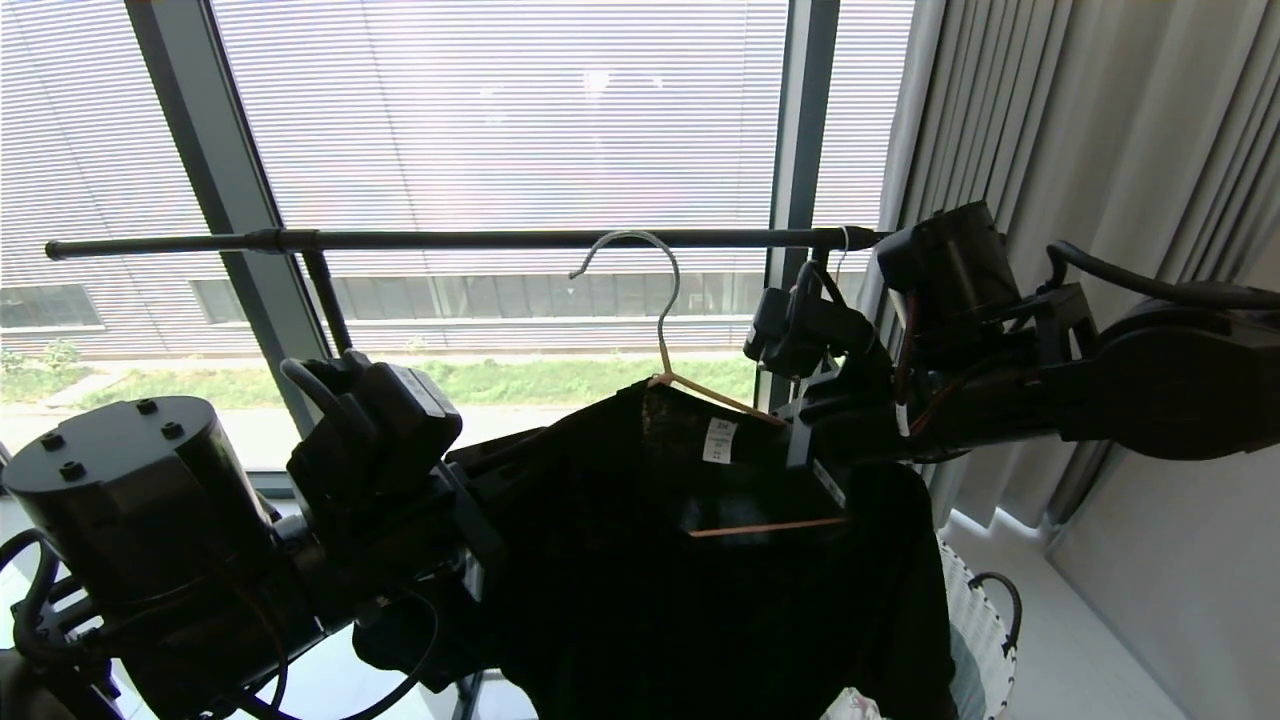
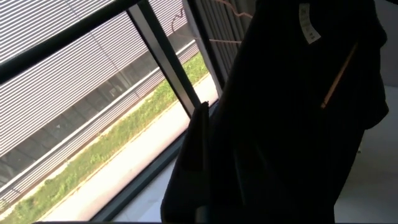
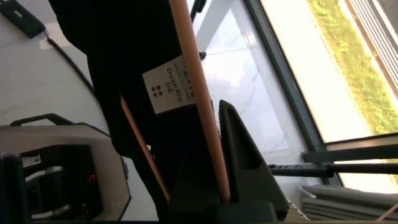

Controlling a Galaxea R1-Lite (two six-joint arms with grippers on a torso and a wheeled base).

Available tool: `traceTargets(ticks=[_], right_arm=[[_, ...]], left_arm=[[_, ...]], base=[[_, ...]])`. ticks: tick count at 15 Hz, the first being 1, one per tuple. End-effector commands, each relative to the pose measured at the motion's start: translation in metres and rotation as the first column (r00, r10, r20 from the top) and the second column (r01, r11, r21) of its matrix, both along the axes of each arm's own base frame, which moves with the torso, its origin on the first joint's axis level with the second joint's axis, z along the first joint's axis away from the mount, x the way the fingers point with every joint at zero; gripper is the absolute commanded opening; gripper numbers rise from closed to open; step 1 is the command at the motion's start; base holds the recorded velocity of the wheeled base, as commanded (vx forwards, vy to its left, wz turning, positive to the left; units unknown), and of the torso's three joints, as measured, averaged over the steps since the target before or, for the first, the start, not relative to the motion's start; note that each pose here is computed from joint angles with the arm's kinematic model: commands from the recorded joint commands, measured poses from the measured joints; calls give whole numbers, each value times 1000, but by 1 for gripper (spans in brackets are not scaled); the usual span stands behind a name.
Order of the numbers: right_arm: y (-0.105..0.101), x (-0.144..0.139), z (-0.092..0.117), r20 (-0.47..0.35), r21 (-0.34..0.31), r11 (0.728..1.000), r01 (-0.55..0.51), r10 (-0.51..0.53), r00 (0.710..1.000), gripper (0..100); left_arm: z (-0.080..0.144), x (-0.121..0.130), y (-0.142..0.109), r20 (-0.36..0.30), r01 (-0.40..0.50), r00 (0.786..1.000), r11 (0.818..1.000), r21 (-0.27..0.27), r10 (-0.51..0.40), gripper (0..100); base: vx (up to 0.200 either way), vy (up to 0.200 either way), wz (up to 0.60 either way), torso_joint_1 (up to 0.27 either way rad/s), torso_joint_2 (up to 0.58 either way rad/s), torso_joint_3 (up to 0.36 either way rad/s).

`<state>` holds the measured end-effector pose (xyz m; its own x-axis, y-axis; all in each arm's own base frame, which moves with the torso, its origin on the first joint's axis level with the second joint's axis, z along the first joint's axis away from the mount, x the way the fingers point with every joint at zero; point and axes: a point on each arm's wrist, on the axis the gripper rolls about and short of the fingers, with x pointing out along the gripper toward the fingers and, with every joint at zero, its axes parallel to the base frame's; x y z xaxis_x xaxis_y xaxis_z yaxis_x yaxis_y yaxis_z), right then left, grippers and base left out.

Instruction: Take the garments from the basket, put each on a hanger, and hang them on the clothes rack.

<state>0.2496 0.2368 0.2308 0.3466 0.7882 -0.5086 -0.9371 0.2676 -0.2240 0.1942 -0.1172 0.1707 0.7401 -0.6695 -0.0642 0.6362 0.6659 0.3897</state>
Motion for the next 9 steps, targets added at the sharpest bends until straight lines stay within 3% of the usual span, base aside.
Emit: traceTargets(ticks=[1,5,9], right_arm=[[-9,-10,1,58,3,1000,-21,21,998,0],[-38,-16,9,266,-43,997,-62,71,961,0],[-61,-7,15,331,-19,1000,11,-4,944,0]], left_arm=[[0,1,0,-2,-8,1000,1000,-4,8,100],[-5,8,24,-24,-157,987,988,2,157,100],[-12,-21,39,-38,-122,992,993,5,122,100]], base=[[0,0,0,0,0,0],[0,0,0,0,0,0],[0,0,0,0,0,0]])
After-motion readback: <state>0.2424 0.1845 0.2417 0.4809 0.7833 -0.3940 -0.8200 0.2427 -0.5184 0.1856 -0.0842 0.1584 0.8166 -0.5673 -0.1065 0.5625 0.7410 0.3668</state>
